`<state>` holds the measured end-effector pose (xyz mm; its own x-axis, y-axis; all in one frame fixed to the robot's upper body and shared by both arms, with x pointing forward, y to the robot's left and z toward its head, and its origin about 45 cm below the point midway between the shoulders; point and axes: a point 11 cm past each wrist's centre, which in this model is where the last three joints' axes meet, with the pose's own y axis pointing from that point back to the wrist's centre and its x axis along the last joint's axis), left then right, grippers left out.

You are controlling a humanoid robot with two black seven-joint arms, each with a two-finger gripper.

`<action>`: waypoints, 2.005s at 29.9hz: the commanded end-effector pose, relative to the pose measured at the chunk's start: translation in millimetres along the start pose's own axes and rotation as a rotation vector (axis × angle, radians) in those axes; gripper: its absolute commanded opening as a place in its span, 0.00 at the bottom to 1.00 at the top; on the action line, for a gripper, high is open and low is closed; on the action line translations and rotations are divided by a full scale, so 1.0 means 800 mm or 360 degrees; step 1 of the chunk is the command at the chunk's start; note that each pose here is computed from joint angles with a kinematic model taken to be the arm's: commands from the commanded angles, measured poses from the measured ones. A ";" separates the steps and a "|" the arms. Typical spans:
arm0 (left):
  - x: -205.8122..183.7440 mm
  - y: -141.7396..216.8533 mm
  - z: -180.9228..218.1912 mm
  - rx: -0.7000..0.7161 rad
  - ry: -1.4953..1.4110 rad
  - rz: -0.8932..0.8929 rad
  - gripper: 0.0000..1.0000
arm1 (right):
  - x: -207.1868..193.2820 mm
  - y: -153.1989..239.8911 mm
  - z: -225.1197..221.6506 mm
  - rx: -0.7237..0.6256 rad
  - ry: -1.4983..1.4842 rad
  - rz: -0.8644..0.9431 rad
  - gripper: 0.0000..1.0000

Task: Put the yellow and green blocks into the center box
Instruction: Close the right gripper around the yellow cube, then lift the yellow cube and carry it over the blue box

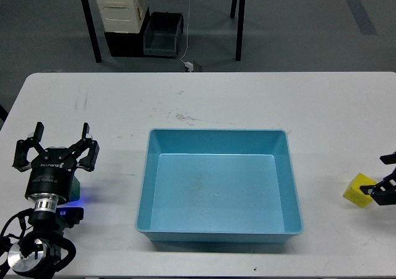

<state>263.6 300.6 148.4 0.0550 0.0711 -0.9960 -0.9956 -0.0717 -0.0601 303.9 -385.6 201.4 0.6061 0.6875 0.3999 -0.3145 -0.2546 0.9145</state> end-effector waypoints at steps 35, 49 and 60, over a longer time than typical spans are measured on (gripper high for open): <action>0.009 0.001 0.005 -0.0016 -0.0019 0.0033 1.00 | -0.008 -0.053 -0.017 0.0097 0.0044 0.0002 0.77; 0.010 0.001 0.007 -0.0032 -0.0022 0.0036 1.00 | -0.005 -0.044 0.001 0.0034 0.0056 0.0002 0.16; 0.006 -0.003 0.013 -0.0065 -0.0028 0.0018 1.00 | 0.178 0.070 0.055 -0.0254 0.0288 0.0474 0.12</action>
<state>264.8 309.2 142.9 0.0384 0.0859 -0.9956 -0.9931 -0.1076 -0.0476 388.9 -355.5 271.8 0.4096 0.7279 0.5499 -0.5271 -0.3031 0.7939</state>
